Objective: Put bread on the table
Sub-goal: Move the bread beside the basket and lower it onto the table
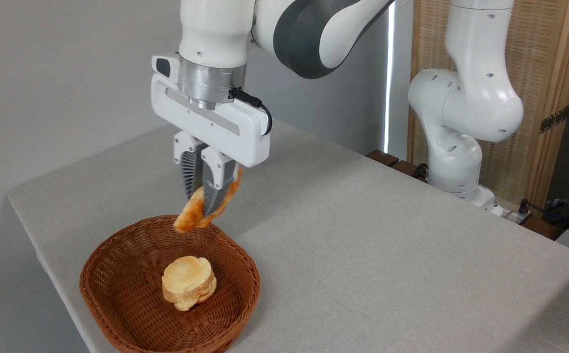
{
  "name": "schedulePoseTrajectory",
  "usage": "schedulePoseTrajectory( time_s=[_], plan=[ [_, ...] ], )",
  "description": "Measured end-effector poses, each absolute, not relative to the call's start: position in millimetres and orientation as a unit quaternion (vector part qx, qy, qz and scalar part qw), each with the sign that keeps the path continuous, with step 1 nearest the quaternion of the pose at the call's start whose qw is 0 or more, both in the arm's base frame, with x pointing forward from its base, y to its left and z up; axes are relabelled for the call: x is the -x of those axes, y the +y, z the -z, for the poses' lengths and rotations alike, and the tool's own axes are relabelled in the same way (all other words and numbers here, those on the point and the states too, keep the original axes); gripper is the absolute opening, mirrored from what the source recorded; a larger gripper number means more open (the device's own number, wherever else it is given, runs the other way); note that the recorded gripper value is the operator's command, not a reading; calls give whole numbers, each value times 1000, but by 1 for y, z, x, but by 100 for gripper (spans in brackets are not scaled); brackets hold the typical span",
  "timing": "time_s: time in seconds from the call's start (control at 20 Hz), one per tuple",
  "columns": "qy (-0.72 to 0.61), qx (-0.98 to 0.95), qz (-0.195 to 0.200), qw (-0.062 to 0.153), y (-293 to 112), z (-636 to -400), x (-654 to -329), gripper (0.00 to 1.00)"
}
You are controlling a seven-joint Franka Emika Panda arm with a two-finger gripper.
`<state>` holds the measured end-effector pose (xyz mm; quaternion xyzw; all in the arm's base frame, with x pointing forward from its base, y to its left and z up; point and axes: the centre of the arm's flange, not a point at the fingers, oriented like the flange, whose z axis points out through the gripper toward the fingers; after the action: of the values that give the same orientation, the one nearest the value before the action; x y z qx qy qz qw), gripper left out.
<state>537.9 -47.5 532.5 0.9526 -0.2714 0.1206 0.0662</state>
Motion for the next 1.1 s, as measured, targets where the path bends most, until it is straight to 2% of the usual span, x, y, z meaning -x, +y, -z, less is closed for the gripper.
schedulePoseTrajectory(
  time_s=[0.25, 0.3, 0.35, 0.55, 0.65, 0.85, 1.1],
  plan=[
    [-315, -944, -41, 90, -53, -521, -509, 34],
    [-317, -943, -28, 94, -54, -518, -503, 38],
    [-321, -942, -17, 98, -57, -514, -497, 45],
    [-338, -935, 15, 105, -76, -489, -477, 100],
    [-345, -932, 25, 106, -84, -480, -474, 100],
    [-358, -928, 45, 92, -92, -464, -475, 100],
    [-362, -927, 49, 81, -90, -461, -478, 100]
  ],
)
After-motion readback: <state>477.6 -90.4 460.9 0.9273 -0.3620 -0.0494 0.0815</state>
